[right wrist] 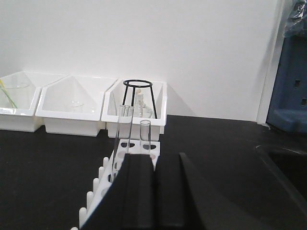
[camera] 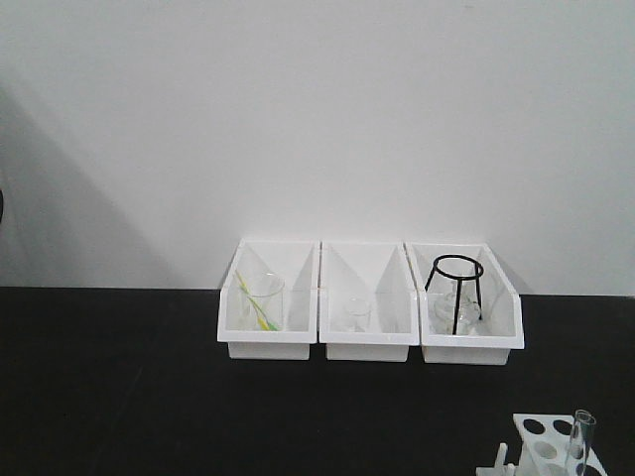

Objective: Flip and reinsert test tube from rack

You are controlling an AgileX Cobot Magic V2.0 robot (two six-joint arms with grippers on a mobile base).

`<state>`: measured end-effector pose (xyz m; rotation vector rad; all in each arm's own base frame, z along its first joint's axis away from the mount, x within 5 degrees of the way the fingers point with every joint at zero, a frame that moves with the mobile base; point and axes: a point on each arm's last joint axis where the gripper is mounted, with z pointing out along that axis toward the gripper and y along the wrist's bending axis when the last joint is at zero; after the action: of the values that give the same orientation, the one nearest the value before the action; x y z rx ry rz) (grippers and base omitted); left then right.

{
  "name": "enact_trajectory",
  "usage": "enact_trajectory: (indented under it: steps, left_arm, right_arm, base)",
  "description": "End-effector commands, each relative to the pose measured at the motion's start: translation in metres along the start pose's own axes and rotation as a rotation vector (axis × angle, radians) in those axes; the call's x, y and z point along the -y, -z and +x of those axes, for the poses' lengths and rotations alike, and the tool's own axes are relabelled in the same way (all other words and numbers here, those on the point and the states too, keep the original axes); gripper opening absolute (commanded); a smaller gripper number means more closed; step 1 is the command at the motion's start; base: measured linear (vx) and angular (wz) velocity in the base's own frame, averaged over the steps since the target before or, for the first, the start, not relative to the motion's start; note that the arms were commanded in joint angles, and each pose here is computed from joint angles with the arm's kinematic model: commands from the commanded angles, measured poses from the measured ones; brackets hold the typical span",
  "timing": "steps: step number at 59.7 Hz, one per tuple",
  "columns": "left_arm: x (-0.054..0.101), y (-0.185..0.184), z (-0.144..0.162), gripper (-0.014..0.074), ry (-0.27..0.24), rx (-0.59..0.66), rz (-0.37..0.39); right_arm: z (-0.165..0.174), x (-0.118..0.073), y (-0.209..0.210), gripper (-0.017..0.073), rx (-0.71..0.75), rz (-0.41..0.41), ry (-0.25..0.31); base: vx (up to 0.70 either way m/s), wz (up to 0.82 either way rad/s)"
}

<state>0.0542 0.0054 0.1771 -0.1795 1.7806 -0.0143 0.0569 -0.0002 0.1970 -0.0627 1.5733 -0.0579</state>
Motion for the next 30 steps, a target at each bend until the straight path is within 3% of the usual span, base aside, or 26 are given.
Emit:
enact_trajectory:
  steps: [1,30]
  left_arm:
    - [0.0017,0.0013,-0.0083,-0.0006,0.002,0.098,0.023]
    - [0.0017,0.0013,-0.0083,-0.0006,0.002,0.098,0.023]
  right_arm:
    - [-0.0082,-0.0003,0.0011,-0.0009,0.096,-0.002,0.017]
    - [-0.0078,-0.0003,0.0011,-0.0009,0.091,-0.002,0.017]
  base:
    - [0.0,0.0]
    - [0.0,0.0]
